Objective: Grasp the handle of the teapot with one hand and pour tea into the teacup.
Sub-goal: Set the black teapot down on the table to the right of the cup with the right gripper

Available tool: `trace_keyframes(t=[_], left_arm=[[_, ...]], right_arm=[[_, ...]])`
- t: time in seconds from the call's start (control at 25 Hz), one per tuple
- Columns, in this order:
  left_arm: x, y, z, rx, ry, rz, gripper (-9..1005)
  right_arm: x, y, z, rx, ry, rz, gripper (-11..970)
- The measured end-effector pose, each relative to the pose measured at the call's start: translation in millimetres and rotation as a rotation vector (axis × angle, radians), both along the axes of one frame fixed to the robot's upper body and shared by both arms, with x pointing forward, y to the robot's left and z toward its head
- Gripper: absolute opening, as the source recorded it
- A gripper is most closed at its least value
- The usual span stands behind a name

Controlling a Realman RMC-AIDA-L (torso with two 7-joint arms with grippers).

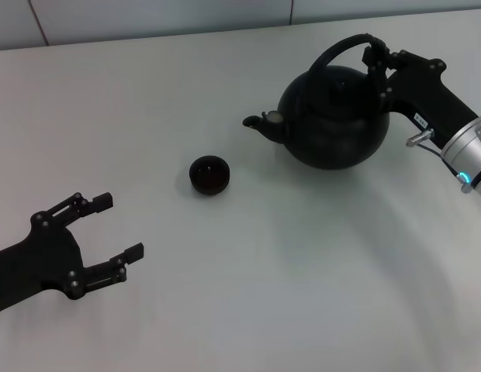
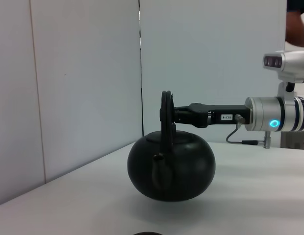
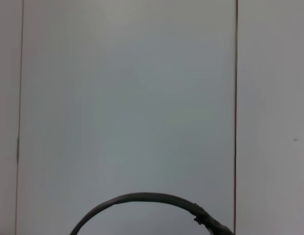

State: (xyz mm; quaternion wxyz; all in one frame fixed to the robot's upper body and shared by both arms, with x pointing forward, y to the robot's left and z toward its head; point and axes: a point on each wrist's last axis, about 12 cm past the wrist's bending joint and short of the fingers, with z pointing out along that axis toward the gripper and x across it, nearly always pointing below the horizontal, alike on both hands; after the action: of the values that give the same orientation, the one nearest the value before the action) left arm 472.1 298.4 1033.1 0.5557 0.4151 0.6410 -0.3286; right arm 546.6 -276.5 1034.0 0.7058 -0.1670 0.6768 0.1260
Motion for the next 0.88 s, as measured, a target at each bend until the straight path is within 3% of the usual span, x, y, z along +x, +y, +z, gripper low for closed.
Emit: trace_keyframes(t=[0.88], left_arm=[[-0.3, -1.9, -0.8, -0.003, 0.002, 0.0, 856]], right_arm=[[0.9, -1.7, -4.2, -0.019, 0.031, -0.017, 84]])
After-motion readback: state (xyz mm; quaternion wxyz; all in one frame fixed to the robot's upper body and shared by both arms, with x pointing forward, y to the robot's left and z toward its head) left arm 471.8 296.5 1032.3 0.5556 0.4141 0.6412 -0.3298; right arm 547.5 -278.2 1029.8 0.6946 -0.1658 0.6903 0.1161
